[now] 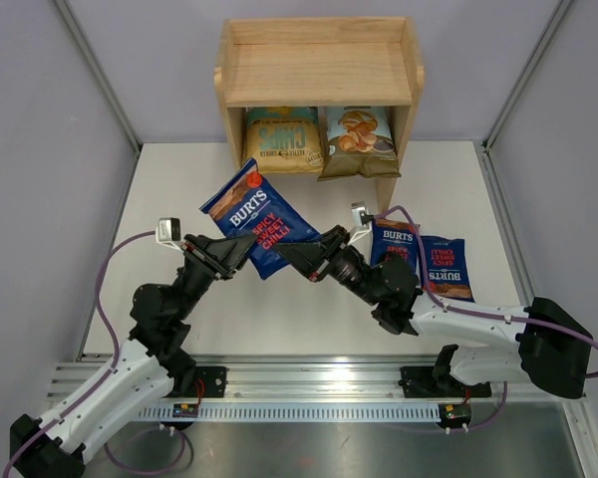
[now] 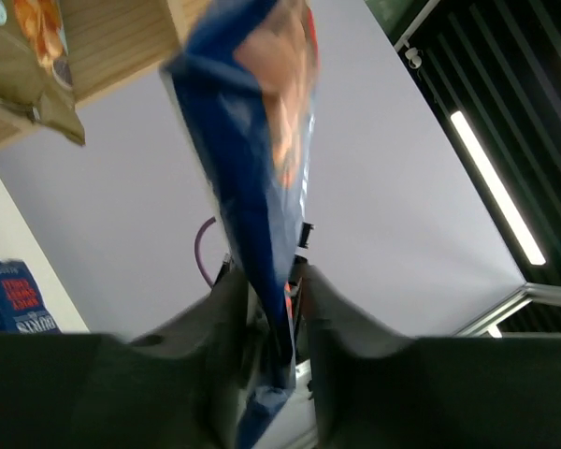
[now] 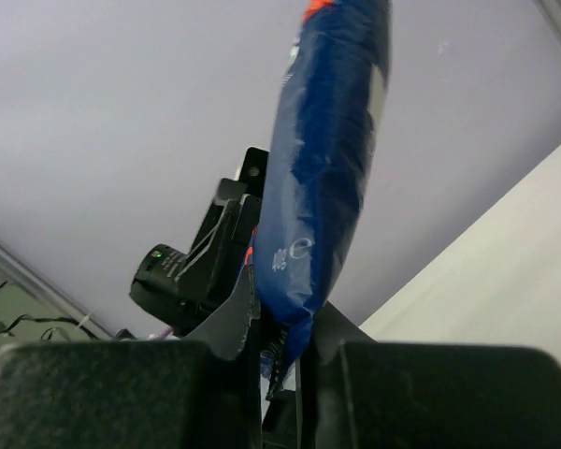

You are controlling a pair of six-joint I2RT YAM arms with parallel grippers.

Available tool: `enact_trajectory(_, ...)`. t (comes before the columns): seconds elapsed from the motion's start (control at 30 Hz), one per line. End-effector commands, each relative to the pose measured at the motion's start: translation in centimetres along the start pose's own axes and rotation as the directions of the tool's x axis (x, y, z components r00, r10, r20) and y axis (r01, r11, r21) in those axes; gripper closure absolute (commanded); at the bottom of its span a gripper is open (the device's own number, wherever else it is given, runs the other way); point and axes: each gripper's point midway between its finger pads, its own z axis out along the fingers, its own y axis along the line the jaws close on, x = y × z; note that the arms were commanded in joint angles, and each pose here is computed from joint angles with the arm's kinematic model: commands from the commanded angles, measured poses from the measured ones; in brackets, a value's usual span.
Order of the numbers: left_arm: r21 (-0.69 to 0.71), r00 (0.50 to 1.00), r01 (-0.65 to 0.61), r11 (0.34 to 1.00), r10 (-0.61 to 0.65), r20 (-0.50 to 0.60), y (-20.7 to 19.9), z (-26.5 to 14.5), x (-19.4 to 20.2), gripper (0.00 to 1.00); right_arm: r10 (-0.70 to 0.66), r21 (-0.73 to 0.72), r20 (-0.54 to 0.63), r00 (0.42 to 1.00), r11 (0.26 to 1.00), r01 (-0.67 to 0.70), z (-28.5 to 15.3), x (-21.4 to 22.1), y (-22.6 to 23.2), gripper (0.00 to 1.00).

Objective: Place and organize the chips bags onto the shelf

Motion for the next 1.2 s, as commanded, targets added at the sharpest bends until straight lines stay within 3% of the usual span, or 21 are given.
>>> enact_trajectory(0.0,0.009,0.995,-0.096,0.995,0.096,-0.020,-1.9,0.3,-0.1,0.56,0.000,0.019,0.111,0.994,1.000,-0.002,1.0,-3.0,1.0,0.94)
enact_trajectory(0.07,-0.142,0.982,-0.187,0.972,0.188,-0.009,0.4,0.0,-0.9,0.41,0.001,0.035,0.122,0.992,0.999,-0.005,0.7,-3.5,0.8,0.95)
enact_trajectory(0.13,-0.193,0.971,-0.229,0.954,0.239,0.028,-0.3,0.0,-2.3,0.28,-0.026,0.063,0.120,0.992,0.998,0.019,0.7,-3.9,0.7,0.96)
enact_trajectory(0.43,-0.447,0.864,-0.440,0.779,0.503,0.026,-1.1,-4.0,-6.6,0.05,-0.069,0.116,0.141,0.988,0.992,0.053,1.3,-8.6,1.8,0.99)
enact_trajectory(0.53,-0.510,0.823,-0.513,0.691,0.565,-0.062,-0.2,-5.3,-6.8,0.01,-0.047,0.144,0.182,0.982,0.989,0.020,1.7,-12.1,1.6,1.00)
enact_trajectory(0.87,-0.545,0.629,-0.738,0.398,0.697,-0.344,-0.8,-9.3,-8.2,0.01,-0.079,0.256,0.337,0.938,0.967,-0.011,4.9,-25.4,1.1,0.97)
enact_trajectory(0.97,-0.522,0.593,-0.770,0.367,0.713,-0.375,-1.5,-10.0,-8.3,0.01,0.029,0.346,0.447,0.894,0.916,-0.203,4.8,-29.1,-2.6,0.96)
enact_trajectory(1.17,-0.461,0.539,-0.824,0.330,0.706,-0.459,1.2,-11.0,-7.0,0.01,0.114,0.389,0.504,0.856,0.854,-0.344,6.3,-33.2,-8.3,0.97)
